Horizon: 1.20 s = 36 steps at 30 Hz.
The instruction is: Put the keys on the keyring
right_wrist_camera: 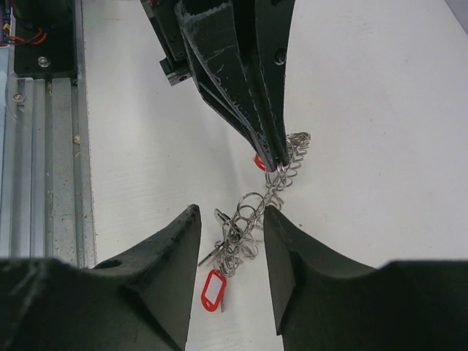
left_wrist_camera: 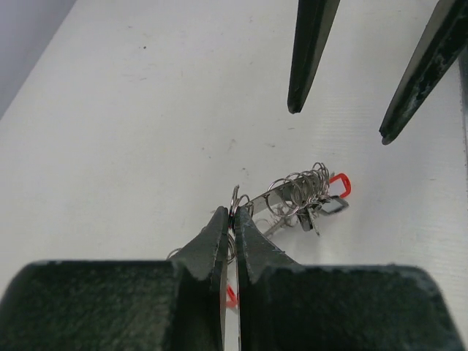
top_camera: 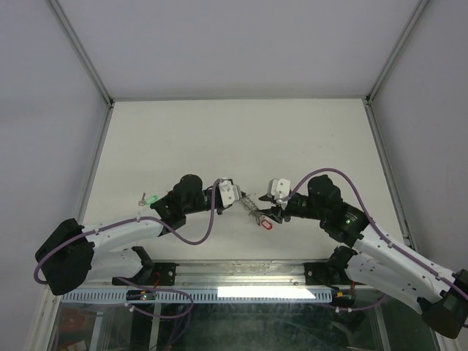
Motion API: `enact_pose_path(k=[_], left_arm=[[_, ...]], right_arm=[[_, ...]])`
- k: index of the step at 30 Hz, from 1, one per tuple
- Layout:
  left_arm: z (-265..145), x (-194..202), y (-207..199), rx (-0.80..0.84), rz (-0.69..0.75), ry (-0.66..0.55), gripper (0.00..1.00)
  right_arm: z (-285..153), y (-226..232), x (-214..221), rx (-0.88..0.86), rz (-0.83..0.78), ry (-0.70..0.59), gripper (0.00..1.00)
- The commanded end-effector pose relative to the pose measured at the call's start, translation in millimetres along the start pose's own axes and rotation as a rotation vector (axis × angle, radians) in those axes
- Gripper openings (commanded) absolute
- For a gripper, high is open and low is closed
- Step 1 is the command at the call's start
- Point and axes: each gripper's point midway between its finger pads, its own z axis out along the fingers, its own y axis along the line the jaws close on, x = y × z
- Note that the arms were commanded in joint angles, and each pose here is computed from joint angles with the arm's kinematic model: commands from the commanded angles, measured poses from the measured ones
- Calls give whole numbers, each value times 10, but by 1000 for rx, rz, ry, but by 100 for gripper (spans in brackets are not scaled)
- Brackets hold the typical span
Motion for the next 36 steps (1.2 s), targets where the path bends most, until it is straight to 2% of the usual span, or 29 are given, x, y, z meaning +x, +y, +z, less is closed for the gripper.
enact_pose_path(k=[1,9,17,36], left_arm=[[-51,-406,72,-7,196,-133,0],[-112,-335,-54,46,255,-132,0],[-177,-292,-196,88,265,-168,0],[-184,-328,-243,102,244,-199,0]], right_arm=[[14,-38,-260,2,-67,-97,42],[86,-141,-160,31,-137,-64,42],[234,-218,-47,14,-232,-27,35],[522,-192,197,8,-286,58,27]])
